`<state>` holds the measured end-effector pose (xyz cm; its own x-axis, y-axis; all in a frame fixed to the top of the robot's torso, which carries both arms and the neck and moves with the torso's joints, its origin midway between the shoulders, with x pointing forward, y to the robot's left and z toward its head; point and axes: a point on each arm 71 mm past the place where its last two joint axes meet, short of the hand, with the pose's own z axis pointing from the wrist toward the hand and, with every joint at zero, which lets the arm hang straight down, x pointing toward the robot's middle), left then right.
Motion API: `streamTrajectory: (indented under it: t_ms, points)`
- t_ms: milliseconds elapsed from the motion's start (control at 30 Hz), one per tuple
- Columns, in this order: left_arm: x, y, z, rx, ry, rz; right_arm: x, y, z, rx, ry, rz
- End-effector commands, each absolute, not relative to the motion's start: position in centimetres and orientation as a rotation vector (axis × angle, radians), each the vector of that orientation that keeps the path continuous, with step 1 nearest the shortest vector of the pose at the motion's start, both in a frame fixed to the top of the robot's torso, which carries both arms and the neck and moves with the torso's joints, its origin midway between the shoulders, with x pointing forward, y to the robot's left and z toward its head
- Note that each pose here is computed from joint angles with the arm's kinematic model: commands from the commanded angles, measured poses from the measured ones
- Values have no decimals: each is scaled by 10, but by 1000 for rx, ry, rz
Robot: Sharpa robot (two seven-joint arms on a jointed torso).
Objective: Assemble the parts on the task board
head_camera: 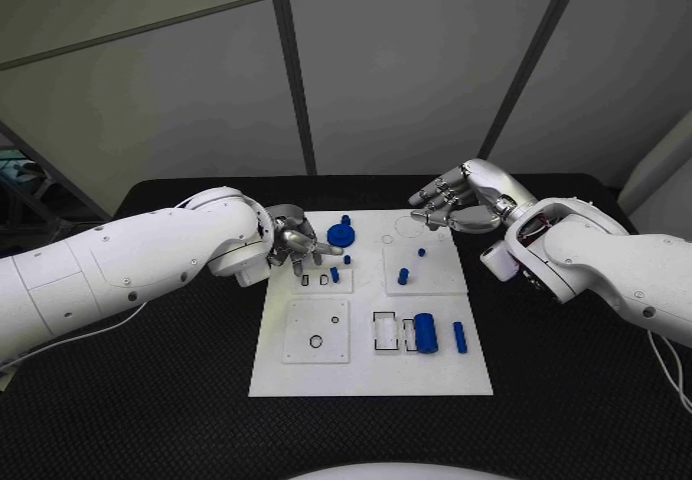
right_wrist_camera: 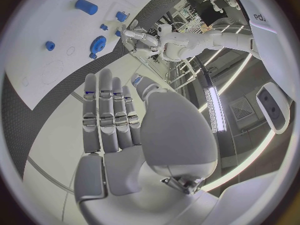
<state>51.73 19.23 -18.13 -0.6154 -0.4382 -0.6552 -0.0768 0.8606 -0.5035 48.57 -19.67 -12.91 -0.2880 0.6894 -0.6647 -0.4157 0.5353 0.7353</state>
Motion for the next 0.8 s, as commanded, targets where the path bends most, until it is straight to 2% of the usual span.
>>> streamTrajectory:
  t_ms: [33,500,800]
  points:
    - [516,190,-183,-314,2237,-493,486,-195,-127,222,1495,1069]
    - [514,180,-186,-269,2273,-495,488,-193,-128,212,1496,1055]
    - [514,181,-186,-280,2279,-484,489,-192,-129,209,1499,1049]
